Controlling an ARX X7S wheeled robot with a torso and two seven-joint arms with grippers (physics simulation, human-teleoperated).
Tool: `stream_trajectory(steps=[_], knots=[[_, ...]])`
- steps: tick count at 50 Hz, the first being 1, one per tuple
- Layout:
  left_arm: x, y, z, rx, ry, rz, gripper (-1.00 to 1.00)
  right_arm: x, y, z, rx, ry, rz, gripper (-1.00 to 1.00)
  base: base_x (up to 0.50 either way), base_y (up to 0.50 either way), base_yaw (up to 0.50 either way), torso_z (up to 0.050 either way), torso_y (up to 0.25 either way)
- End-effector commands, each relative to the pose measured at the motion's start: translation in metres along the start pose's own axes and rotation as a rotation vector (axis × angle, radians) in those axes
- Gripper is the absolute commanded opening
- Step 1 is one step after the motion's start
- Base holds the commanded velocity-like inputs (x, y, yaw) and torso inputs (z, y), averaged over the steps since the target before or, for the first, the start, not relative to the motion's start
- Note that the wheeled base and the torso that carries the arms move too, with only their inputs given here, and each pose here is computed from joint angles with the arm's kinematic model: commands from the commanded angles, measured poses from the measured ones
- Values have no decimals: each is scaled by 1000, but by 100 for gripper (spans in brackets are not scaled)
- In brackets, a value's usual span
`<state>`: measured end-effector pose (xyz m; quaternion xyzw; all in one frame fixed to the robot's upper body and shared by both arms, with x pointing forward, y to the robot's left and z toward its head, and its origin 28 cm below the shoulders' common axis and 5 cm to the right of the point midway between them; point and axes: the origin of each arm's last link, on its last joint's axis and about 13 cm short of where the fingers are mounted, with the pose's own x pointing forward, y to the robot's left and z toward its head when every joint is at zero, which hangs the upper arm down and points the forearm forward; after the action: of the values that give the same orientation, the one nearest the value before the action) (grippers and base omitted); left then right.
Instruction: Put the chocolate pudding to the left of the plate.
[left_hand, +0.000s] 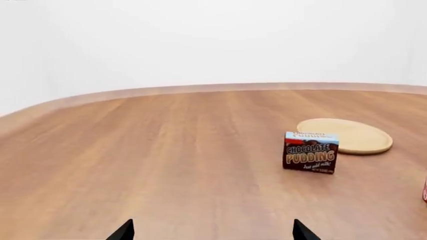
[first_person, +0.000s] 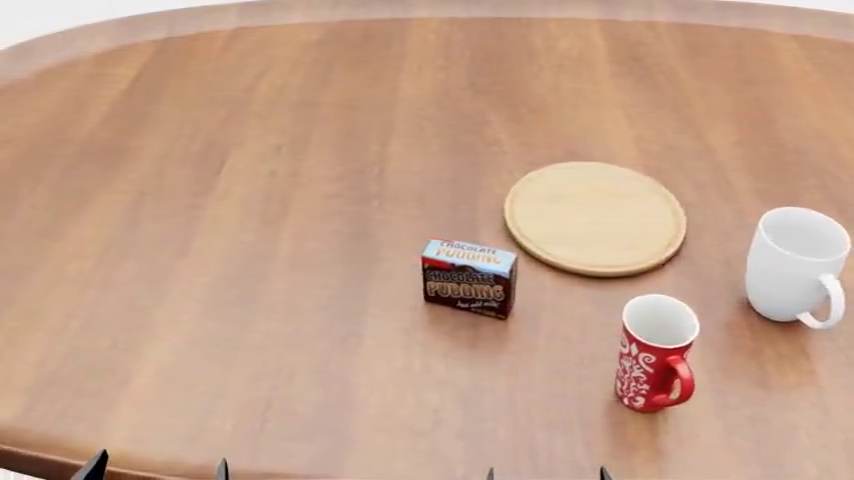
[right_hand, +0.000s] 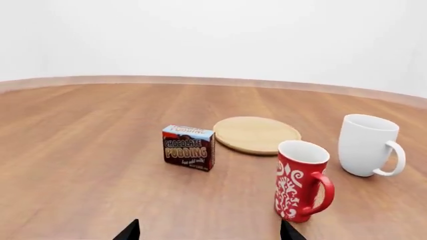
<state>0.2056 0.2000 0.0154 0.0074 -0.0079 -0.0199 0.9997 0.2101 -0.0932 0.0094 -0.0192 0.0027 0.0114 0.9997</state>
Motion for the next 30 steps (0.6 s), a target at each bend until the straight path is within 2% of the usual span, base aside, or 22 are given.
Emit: stream_trajectory(steps=[1,18,20,21,28,30], knots=[[-1,-1,0,6,-4,-2,100,0,0,-1,-1,1,1,100,0,285,0,0,0],[0,-1,0,8,-2,3,100,2,-2,-2,8,18,-15,100,0,282,0,0,0],[0,-1,0,10,0,12,100,3,-2,-3,0,24,-34,100,0,4,0,0,0],[0,-1,1,11,2,15,100,2,-2,-1,30,21,-31,100,0,0,0,0,0],[-7,-2,13,11,-22,9,100,-8,-1,16,8,-50,-29,100,0,0,0,0,0],[-12,-4,23,36,-50,13,100,-13,0,25,-6,-74,-28,100,0,0,0,0,0]])
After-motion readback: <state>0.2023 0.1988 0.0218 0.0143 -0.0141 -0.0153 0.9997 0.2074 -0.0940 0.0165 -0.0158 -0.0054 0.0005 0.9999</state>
